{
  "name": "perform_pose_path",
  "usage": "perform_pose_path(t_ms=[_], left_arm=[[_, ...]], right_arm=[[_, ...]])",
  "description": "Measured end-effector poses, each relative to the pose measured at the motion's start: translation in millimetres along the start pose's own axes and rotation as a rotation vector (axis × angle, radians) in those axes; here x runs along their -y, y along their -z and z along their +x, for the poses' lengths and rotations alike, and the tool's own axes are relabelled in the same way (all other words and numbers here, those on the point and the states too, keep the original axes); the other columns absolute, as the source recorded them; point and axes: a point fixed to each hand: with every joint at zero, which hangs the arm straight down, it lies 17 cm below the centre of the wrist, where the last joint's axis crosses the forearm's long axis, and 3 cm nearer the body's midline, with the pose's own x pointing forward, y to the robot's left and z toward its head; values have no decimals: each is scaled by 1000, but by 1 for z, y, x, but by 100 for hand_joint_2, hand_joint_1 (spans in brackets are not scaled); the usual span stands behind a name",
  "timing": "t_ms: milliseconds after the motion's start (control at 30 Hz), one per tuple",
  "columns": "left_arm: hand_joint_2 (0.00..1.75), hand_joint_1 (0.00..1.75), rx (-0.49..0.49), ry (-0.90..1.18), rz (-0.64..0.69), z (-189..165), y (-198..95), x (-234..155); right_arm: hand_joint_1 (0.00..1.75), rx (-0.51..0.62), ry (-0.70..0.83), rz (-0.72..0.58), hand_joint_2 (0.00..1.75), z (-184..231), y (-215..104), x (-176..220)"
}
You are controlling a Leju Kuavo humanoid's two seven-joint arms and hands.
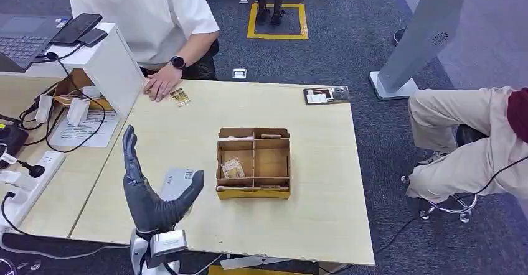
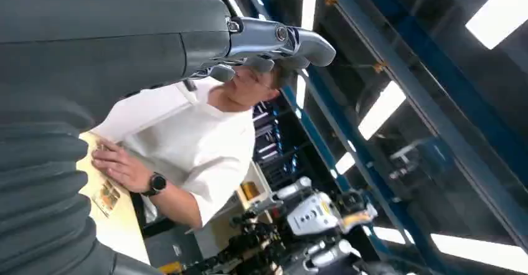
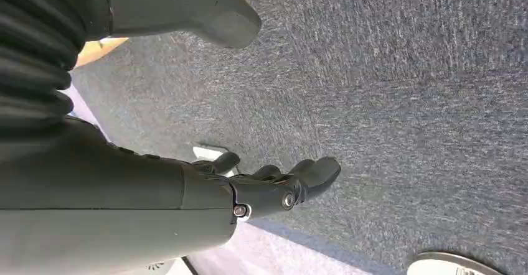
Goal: Pass the card to the sensor for recognition and then transmit it.
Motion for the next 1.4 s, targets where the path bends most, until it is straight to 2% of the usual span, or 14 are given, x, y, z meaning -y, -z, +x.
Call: perform_pose_path(t_ms=[267, 500, 767, 1167, 1400], left_arm=[[175, 0, 56, -97, -33, 38, -1, 23], [175, 0, 38, -242, -48, 53, -1, 36], [175, 0, 106, -379, -220, 83, -18, 72], [175, 0, 172, -255, -426, 77, -53, 107], [175, 0, 245, 0, -525, 59, -74, 130]], right_arm=[[0, 0, 0, 0, 175, 0, 0, 0], [0, 1, 6, 0, 175, 0, 0, 0], [0, -1, 27, -2, 175, 1, 0, 0], [0, 7, 20, 0, 175, 3, 0, -1], [0, 16, -3, 5, 175, 4, -2, -3]])
